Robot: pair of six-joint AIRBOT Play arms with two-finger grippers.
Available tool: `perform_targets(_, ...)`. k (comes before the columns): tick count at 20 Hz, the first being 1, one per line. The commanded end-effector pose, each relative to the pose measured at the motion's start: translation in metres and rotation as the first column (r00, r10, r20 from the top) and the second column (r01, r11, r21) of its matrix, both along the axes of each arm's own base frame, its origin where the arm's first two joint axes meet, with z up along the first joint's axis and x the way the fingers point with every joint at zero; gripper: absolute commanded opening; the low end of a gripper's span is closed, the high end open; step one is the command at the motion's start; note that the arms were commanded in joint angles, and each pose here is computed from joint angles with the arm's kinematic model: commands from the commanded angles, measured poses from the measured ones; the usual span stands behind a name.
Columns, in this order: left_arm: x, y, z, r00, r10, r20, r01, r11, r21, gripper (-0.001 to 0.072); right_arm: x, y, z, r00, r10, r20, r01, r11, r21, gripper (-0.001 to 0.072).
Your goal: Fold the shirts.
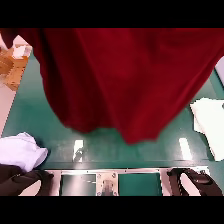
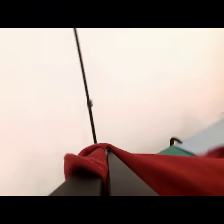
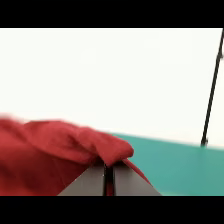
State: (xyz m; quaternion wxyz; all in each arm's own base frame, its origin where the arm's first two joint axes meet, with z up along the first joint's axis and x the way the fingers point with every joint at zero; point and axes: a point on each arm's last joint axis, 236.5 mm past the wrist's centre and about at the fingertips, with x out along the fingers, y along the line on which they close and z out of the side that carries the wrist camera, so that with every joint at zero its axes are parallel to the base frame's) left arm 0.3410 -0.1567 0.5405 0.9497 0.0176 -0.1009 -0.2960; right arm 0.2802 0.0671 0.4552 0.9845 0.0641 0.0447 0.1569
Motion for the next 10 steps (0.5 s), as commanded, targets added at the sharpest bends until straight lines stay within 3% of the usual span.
perform_targets(1,0.099,-0.014,-0.08,0.981,-0.003,-0.195,-0.001,1.0,-0.023,0.0024,0.045,-0.01,-0.073,0.984,-0.017,-0.175,0.022,0.999,0.028,0.0017)
perform_targets(6,0.241,-0.061,-0.235,0.863,-0.188,-0.468,0.039,0.95,-0.309,0.0025,0.129,-0.036,-0.248,0.873,-0.077,-0.481,0.128,0.989,0.074,0.0017)
perform_targets(10,0.272,-0.11,-0.347,0.779,-0.231,-0.583,0.071,0.956,-0.283,0.0025,0.159,-0.049,-0.379,0.72,-0.099,-0.687,0.183,0.982,0.051,0.0017)
